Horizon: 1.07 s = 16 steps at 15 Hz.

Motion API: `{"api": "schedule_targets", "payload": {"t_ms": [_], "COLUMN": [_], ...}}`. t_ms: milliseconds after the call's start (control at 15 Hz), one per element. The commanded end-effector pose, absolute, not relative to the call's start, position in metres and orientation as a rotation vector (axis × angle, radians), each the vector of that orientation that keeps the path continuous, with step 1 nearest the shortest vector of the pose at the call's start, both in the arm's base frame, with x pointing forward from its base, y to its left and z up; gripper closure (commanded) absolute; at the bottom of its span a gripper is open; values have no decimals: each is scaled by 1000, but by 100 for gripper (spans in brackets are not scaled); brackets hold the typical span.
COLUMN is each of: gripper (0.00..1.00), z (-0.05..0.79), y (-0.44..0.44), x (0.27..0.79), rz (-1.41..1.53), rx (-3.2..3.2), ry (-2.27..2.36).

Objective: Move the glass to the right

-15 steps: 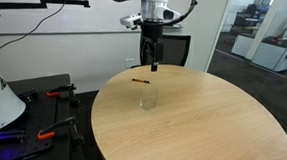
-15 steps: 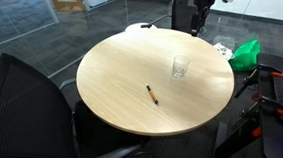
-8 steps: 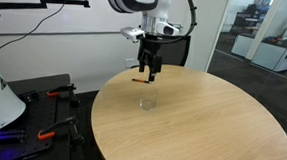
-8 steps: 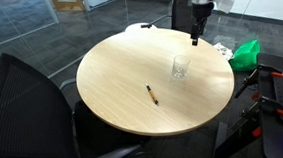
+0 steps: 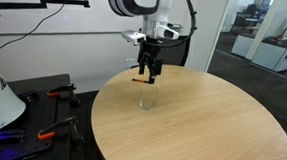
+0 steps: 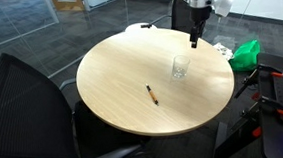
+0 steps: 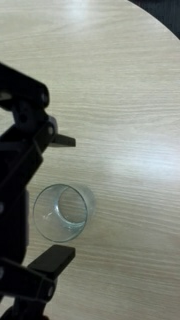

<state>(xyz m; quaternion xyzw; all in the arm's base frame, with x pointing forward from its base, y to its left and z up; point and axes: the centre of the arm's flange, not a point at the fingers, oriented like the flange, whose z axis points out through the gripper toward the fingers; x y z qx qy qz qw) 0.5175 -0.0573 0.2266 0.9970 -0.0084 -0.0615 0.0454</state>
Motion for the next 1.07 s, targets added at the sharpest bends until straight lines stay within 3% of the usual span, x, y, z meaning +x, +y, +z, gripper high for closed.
{"api": "schedule_targets", "payload": {"t_ms": [0,1000], "gripper": [0,0], "z": [207,141], "y": [-60,-76], "x": [536,570], "rz": [-163,-151], "rx": [3025,3024], "ry": [51,103]}}
